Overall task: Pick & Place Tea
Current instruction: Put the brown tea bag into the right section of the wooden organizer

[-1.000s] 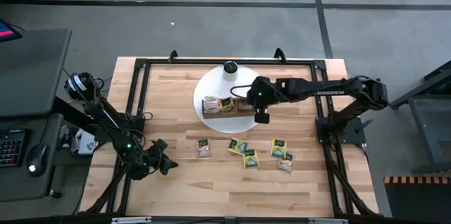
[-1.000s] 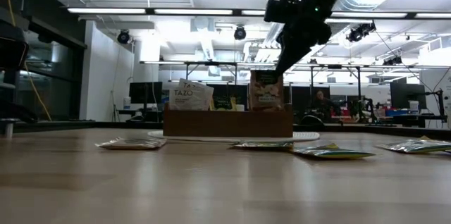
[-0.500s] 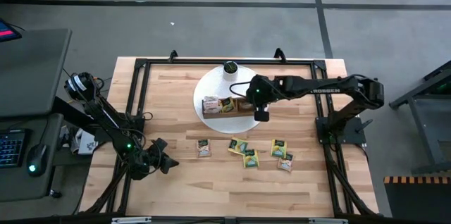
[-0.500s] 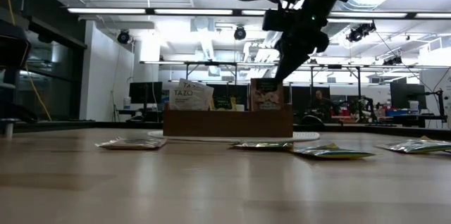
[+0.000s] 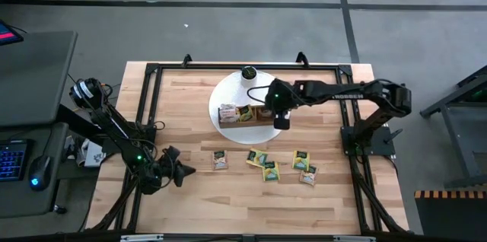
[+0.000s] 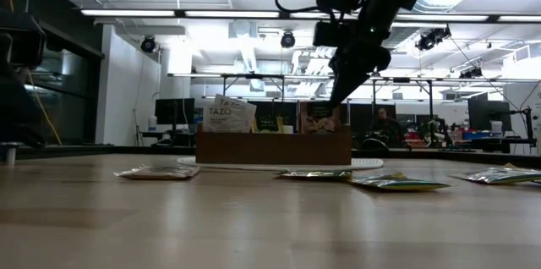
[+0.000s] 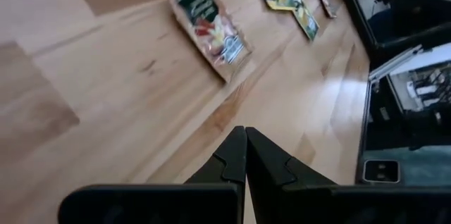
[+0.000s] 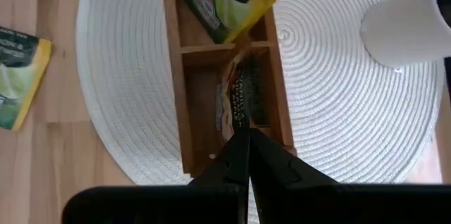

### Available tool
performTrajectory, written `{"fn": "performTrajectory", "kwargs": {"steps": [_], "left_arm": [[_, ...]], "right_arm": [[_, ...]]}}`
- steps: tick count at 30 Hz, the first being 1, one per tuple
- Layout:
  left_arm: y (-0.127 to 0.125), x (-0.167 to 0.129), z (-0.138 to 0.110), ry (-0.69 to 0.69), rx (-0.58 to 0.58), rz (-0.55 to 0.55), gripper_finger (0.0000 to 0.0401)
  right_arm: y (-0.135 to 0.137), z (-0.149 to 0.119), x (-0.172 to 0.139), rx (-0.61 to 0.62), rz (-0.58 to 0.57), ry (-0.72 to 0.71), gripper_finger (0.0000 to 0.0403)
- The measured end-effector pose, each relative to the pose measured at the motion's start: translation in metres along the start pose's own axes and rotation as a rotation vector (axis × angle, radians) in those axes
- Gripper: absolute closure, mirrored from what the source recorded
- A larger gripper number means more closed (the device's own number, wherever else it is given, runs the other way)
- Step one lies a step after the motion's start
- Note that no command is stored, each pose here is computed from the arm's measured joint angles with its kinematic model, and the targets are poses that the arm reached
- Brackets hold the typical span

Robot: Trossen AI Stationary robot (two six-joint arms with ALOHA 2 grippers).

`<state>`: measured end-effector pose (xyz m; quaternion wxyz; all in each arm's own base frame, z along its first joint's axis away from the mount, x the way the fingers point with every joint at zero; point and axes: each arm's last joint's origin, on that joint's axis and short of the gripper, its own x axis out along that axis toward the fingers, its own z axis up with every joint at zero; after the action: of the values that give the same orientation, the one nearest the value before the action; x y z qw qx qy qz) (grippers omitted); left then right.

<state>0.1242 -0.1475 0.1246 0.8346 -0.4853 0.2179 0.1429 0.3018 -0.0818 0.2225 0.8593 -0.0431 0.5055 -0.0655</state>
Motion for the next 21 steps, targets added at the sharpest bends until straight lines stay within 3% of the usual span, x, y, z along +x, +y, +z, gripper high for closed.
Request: {"fn": "performTrajectory", "kwargs": {"steps": [6,14,21], "left_arm": [[-0.002,0.000,0.001,-0.055,0.113,-0.019,0.0400],[-0.024,0.007,0.011,-0.165,0.424,-0.039,0.0400],[-0.037,0.023,0.030,-0.132,0.550,-0.006,0.0400]], "right_arm": [[-0.005,-0.001,0.000,0.030,0.056,-0.013,0.0401],[-0.008,-0.002,0.000,0.043,0.087,-0.021,0.0390],[-0.009,-0.002,0.000,0.045,0.090,-0.022,0.0342]]}}
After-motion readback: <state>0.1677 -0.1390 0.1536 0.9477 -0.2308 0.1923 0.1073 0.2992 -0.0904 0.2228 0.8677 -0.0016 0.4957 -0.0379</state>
